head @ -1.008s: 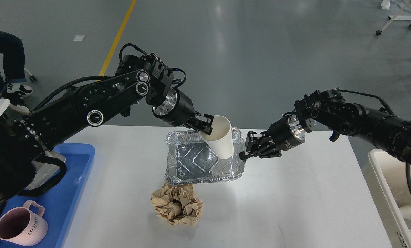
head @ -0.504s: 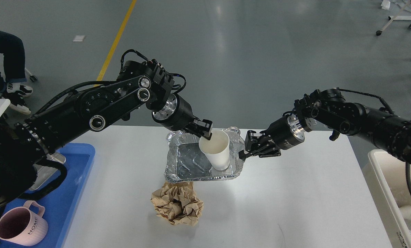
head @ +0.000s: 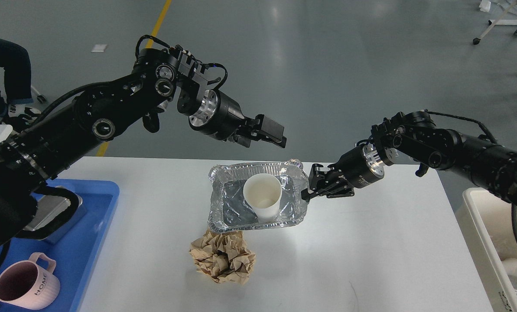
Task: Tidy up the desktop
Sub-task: 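Raise the foil tray with the right gripper and withdraw the left gripper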
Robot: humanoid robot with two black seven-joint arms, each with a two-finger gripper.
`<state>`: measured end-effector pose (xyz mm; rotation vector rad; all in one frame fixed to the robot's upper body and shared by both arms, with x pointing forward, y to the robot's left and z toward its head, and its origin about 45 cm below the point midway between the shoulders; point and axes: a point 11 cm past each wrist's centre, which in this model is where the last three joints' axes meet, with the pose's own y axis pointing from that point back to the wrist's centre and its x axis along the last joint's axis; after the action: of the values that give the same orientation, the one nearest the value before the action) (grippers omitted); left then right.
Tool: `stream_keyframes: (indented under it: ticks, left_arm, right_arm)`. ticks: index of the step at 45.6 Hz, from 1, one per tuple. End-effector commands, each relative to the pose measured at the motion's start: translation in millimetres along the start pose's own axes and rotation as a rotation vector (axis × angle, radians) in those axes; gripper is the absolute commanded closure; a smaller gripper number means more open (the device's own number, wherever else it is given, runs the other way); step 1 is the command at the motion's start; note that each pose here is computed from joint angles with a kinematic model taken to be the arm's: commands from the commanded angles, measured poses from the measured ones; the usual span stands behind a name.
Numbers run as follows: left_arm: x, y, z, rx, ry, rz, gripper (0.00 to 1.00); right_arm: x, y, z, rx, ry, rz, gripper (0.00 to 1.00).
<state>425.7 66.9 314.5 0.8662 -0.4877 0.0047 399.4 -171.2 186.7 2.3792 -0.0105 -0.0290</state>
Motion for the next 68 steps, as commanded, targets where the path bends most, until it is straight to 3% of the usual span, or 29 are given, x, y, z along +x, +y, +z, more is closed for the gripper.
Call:
stream_keyframes:
  ticks: [1, 16, 31, 40, 56, 62, 68]
  left_arm:
    - [10, 17, -2, -0.067, 0.055, 0.049, 0.03]
    - [15, 51, -47, -0.028, 0.161, 0.116, 0.03]
    - [1, 56, -93, 0.019, 0.272, 0.128, 0.03]
    - [-3, 56, -109, -0.026, 0.379, 0.136, 0.03]
    - [3, 108, -140, -0.284, 0.678, 0.274, 0.03]
    - [-4, 127, -160, -0.546, 0.851, 0.408, 0.03]
    - [-4, 150, -188, -0.747, 0.939, 0.699, 0.03]
  right_arm:
    - [0, 1, 0, 0.000, -0.003, -0.002, 1.00]
    - [-6, 5, -18, 0.131, -0.046, -0.020, 1.00]
    - [-8, 5, -44, 0.277, -0.075, -0.024, 1.00]
    - [-8, 5, -48, 0.328, -0.116, -0.016, 1.00]
    - [-10, 1, -46, 0.359, -0.136, -0.016, 1.00]
    - [-12, -1, -46, 0.359, -0.138, -0.022, 1.00]
    - [-12, -3, -48, 0.360, -0.135, -0.025, 1.00]
